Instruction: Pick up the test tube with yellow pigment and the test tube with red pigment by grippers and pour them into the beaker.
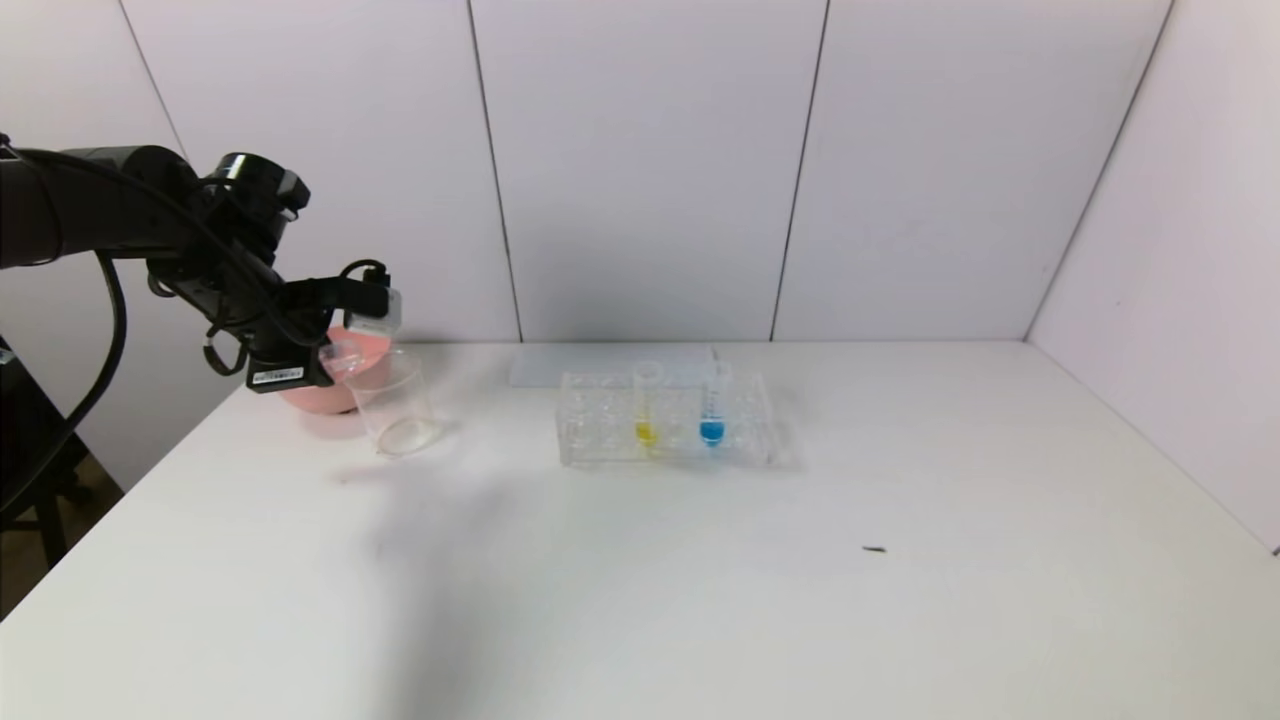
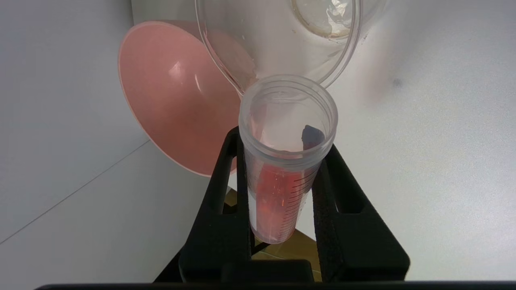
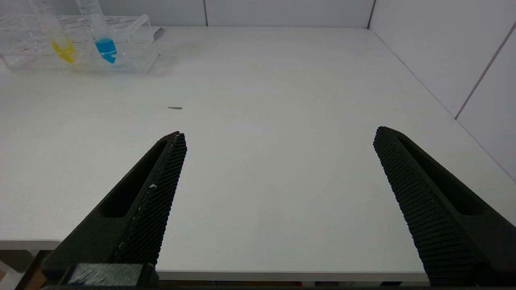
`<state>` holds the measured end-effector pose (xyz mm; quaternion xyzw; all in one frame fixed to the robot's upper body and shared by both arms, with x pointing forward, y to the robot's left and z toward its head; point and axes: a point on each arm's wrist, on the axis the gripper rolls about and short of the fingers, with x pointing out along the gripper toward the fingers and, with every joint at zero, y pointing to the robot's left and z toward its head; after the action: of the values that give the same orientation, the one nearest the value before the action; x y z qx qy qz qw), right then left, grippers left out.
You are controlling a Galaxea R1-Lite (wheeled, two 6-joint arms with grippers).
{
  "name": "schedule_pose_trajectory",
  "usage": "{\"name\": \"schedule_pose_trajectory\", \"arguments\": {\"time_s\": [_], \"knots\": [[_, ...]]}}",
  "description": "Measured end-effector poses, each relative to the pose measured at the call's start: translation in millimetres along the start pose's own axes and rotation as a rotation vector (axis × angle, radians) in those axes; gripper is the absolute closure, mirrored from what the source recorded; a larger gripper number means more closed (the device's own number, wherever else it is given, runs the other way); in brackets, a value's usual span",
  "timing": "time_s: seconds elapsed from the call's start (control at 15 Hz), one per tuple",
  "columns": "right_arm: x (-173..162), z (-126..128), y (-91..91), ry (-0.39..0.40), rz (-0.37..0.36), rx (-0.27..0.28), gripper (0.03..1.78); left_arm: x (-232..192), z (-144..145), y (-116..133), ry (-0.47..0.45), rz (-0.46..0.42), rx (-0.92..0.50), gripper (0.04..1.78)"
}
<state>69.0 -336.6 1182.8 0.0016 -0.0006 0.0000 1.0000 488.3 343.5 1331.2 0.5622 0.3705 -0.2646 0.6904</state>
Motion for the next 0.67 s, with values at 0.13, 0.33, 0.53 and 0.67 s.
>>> {"name": "schedule_pose_trajectory", "arguments": {"time_s": [0.13, 0.33, 0.53, 0.67], "knots": [[0.0, 0.0, 0.0, 0.000, 0.000, 0.000, 0.11, 1.2, 1.0, 0.3, 0.000, -0.002, 0.002, 1.36], [0.0, 0.0, 0.0, 0.000, -0.001, 0.000, 0.11, 3.0, 3.9, 0.8, 0.025, 0.005, 0.025, 1.36], [0.0, 0.0, 0.0, 0.000, 0.000, 0.000, 0.11, 4.8, 5.1, 0.8, 0.045, 0.007, 0.040, 1.36], [0.0, 0.0, 0.0, 0.000, 0.000, 0.000, 0.11, 5.6, 4.9, 1.0, 0.070, 0.011, 0.048, 1.36]]}}
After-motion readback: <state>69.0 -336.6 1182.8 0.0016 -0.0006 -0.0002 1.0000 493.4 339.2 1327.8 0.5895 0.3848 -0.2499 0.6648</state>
